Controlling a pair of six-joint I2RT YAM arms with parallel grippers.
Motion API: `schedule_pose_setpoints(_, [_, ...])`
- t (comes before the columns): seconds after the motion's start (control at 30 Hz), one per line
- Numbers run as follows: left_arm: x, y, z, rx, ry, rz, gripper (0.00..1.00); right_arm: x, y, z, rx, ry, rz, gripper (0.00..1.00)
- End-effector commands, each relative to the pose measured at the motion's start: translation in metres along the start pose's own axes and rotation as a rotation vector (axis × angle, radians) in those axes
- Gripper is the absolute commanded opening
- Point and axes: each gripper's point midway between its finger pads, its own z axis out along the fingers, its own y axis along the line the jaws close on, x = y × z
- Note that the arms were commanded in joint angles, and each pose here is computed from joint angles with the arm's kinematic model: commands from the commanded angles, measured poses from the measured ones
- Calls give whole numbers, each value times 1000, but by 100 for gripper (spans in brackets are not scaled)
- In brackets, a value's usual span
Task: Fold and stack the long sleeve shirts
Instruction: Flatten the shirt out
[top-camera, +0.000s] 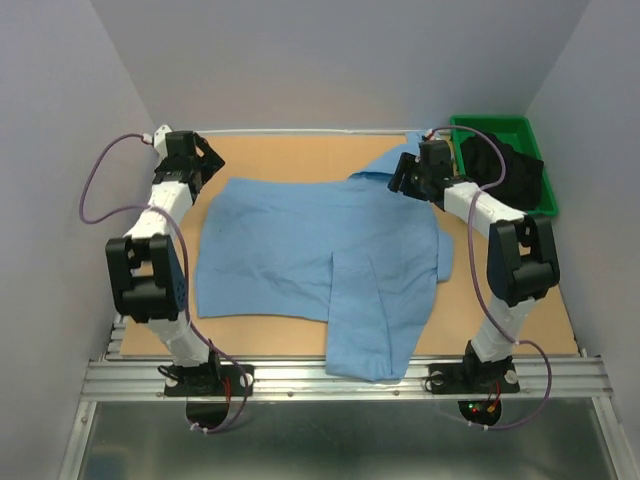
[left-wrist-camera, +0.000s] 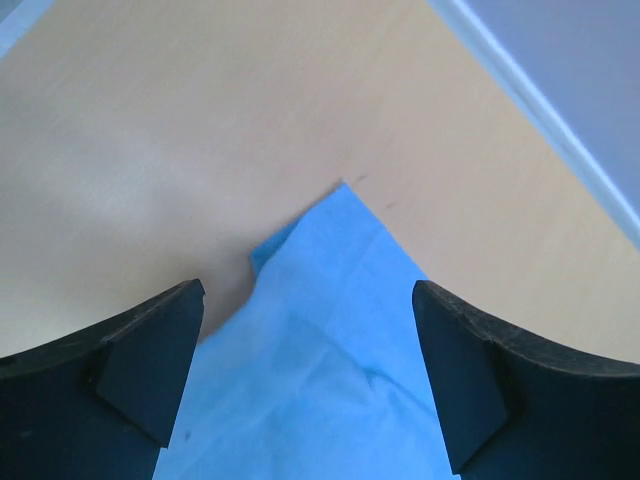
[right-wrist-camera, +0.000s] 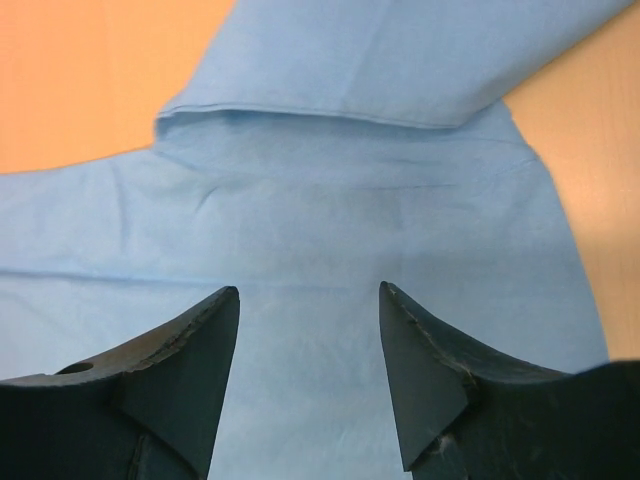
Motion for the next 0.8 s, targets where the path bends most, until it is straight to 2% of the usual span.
schedule_pose_setpoints(0.0, [25, 3, -53, 19, 9, 29, 95, 10, 17, -37, -15, -1, -84, 63])
schedule_pose_setpoints(0.07, [55, -4, -71, 51, 57, 78, 92, 27, 11, -44, 28, 29, -103, 63])
schedule_pose_setpoints(0.17, [105, 13, -80, 32, 143, 121, 85, 51, 3, -56, 50, 74, -105, 63])
schedule_pose_setpoints(0.27, [151, 42, -85, 3, 235, 85, 81, 71, -7, -64, 63, 109, -89, 63])
schedule_pose_setpoints(0.5, [190, 78, -96, -56, 309, 43, 77, 94, -23, -74, 100, 143, -76, 63])
schedule_pose_setpoints(0.6, [215, 97, -105, -100, 381, 16, 76, 101, -30, -75, 125, 158, -78, 63])
schedule_pose_setpoints(0.77, [226, 114, -120, -167, 430, -8, 74, 102, -39, -74, 172, 162, -93, 63])
